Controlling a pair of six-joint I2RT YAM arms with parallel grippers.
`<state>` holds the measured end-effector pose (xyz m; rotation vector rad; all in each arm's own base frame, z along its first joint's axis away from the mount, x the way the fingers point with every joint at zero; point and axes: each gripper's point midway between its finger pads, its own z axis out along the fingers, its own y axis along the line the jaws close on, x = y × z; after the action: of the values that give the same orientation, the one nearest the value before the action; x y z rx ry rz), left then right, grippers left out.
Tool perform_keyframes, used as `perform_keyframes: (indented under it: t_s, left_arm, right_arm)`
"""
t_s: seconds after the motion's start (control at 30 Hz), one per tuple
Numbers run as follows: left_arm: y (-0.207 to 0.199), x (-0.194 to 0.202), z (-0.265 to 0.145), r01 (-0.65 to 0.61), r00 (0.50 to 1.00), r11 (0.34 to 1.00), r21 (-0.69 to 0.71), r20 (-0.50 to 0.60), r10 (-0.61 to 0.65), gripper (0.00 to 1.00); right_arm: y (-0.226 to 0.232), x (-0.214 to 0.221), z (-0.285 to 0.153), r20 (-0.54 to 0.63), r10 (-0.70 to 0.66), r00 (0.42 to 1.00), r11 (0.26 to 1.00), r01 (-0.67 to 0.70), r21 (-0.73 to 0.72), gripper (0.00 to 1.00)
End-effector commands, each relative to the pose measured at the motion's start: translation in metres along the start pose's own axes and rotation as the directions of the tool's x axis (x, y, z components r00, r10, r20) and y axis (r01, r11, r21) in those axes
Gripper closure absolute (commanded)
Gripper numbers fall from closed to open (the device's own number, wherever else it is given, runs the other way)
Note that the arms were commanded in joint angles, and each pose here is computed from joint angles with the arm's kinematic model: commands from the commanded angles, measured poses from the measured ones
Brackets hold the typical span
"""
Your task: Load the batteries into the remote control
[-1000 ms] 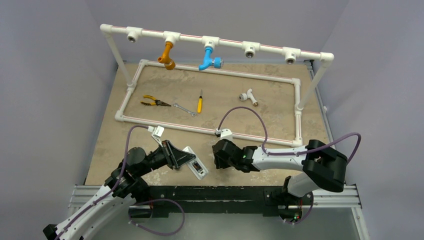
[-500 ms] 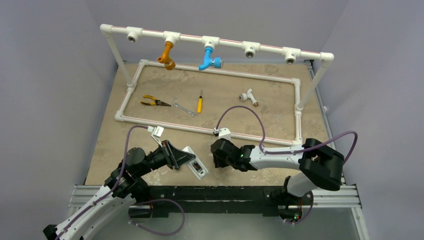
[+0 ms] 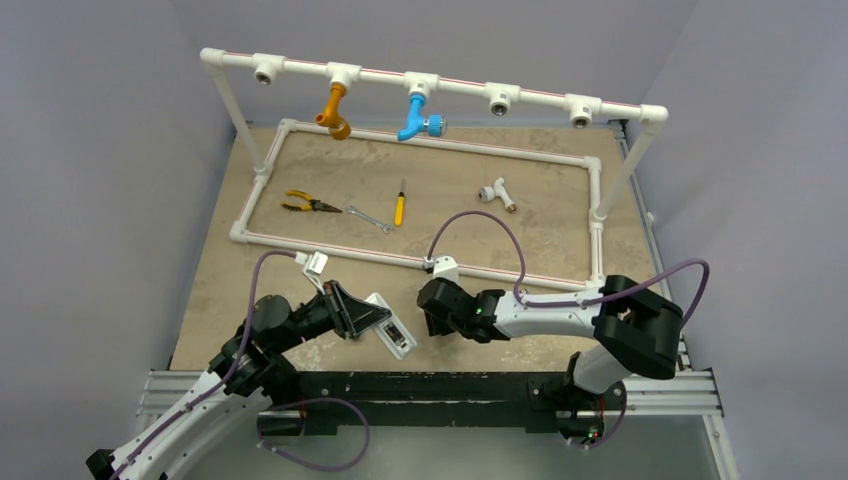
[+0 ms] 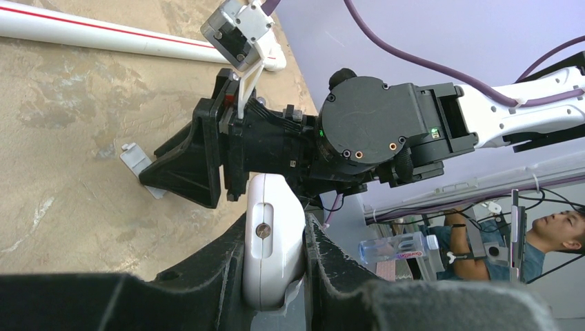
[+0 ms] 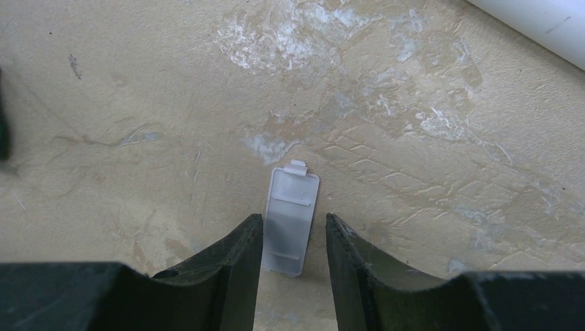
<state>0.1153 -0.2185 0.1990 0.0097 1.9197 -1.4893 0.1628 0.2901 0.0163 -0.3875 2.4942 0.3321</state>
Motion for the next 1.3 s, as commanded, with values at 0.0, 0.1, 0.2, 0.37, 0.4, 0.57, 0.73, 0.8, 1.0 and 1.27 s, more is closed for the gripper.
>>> perform_keyframes:
  t_s: [0.0, 0.1, 0.2, 0.37, 0.4, 0.57, 0.73, 0.8, 1.0, 1.27]
  left_arm:
    - [-0.013, -0.007, -0.002, -0.013, 1.0, 0.999, 0.05, 0.02, 0.012, 1.0]
    - [-0.014, -0.007, -0.002, -0.014, 1.0, 0.998, 0.054, 0.02, 0.013, 1.0]
    - [-0.013, -0.006, -0.002, -0.013, 1.0, 0.999, 0.05, 0.018, 0.012, 1.0]
    - [-0.012, -0.006, -0.002, -0.012, 1.0, 0.999, 0.051, 0.022, 0.011, 1.0]
    - [-0.012, -0.005, -0.003, -0.012, 1.0, 0.999, 0.05, 0.022, 0.011, 1.0]
    - [-0.011, -0.005, -0.003, -0.01, 1.0, 0.999, 0.048, 0.024, 0.009, 1.0]
    - [-0.011, -0.006, -0.003, -0.009, 1.0, 0.999, 0.046, 0.025, 0.008, 1.0]
    - [-0.011, -0.005, -0.003, -0.009, 1.0, 0.999, 0.046, 0.023, 0.008, 1.0]
    - [-0.011, -0.005, -0.003, -0.009, 1.0, 0.999, 0.046, 0.023, 0.008, 1.0]
    - [-0.01, -0.006, -0.003, -0.009, 1.0, 0.999, 0.044, 0.028, 0.008, 1.0]
  right_arm:
    - [-0.068, 0.08, 0.001, -0.28, -0.096, 0.955, 0.968, 0.155, 0.197, 0.62]
    - [-0.07, 0.082, 0.001, -0.285, -0.102, 0.953, 0.965, 0.164, 0.206, 0.62]
    - [-0.072, 0.084, 0.001, -0.292, -0.106, 0.951, 0.961, 0.173, 0.214, 0.62]
    - [-0.076, 0.088, 0.001, -0.303, -0.112, 0.946, 0.955, 0.187, 0.23, 0.62]
    - [-0.076, 0.088, 0.001, -0.302, -0.111, 0.947, 0.955, 0.186, 0.232, 0.62]
    - [-0.079, 0.092, 0.0, -0.311, -0.116, 0.943, 0.951, 0.195, 0.238, 0.62]
    - [-0.081, 0.093, 0.0, -0.322, -0.125, 0.939, 0.945, 0.212, 0.251, 0.63]
    - [-0.082, 0.094, 0.001, -0.326, -0.129, 0.937, 0.942, 0.218, 0.255, 0.63]
    - [-0.081, 0.097, 0.002, -0.342, -0.14, 0.929, 0.935, 0.238, 0.262, 0.64]
    - [-0.081, 0.102, 0.004, -0.365, -0.157, 0.918, 0.925, 0.266, 0.272, 0.64]
